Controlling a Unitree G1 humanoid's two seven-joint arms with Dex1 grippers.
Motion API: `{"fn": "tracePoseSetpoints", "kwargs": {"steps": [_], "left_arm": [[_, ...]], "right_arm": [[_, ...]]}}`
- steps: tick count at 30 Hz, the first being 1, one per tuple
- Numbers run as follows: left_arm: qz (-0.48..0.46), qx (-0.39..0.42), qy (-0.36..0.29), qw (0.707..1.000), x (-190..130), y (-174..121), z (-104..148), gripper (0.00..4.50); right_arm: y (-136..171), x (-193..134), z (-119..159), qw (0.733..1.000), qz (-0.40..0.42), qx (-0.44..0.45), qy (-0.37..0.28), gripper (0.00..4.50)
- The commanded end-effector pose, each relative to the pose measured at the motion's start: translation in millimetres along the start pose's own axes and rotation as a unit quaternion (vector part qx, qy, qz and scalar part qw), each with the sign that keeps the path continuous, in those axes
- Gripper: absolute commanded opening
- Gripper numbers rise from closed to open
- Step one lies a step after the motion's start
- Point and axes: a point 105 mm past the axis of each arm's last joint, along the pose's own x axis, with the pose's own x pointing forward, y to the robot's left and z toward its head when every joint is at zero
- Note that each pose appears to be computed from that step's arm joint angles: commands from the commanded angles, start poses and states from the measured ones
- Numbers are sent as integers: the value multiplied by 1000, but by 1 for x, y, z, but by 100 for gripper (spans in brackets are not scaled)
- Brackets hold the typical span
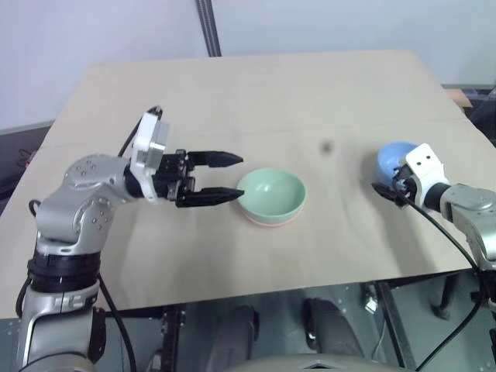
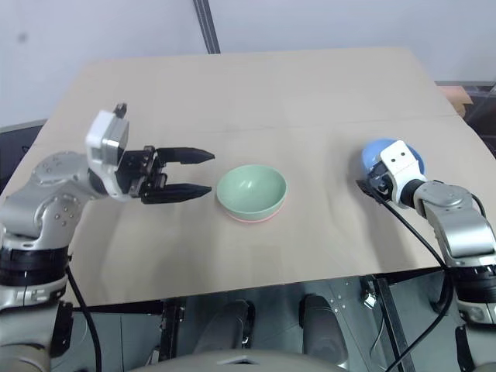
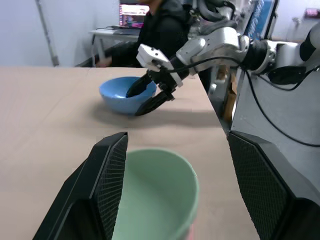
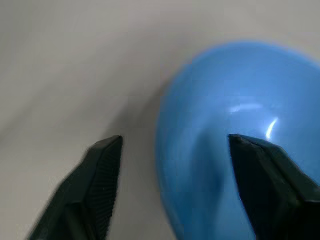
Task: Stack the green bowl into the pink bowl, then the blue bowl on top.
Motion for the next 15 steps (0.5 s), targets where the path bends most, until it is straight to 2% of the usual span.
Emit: {"fn": "tracePoseSetpoints", "kwargs": {"steps": [1,3,4,5,8,10,12,15], "left_arm": [[9,23,-9,1000,-3,-9,11,338],[18,22,-10,1000,-4,-10,10,338],[25,24,-12,999,-5,-10,10,338],[31,25,-12,999,-5,-10,10,338],[54,25,-17,998,-7,-7,8,338],[72,25,-17,997,-9,-5,4,338],[97,20,-20,995,-13,0,0,338],[133,16,-19,991,-20,7,-8,338]], "right_arm": [[-12,1,3,1000,-11,-9,2,182],[-14,3,2,1000,-13,-9,5,89],[-15,4,3,1000,-13,-12,4,74],[-15,4,5,1000,-13,-16,2,5],[-14,2,21,998,-12,-49,-27,1],[-1,-4,43,993,17,-82,-78,1],[35,-16,73,975,102,-108,-166,1],[93,-39,106,931,223,-139,-255,1]]}}
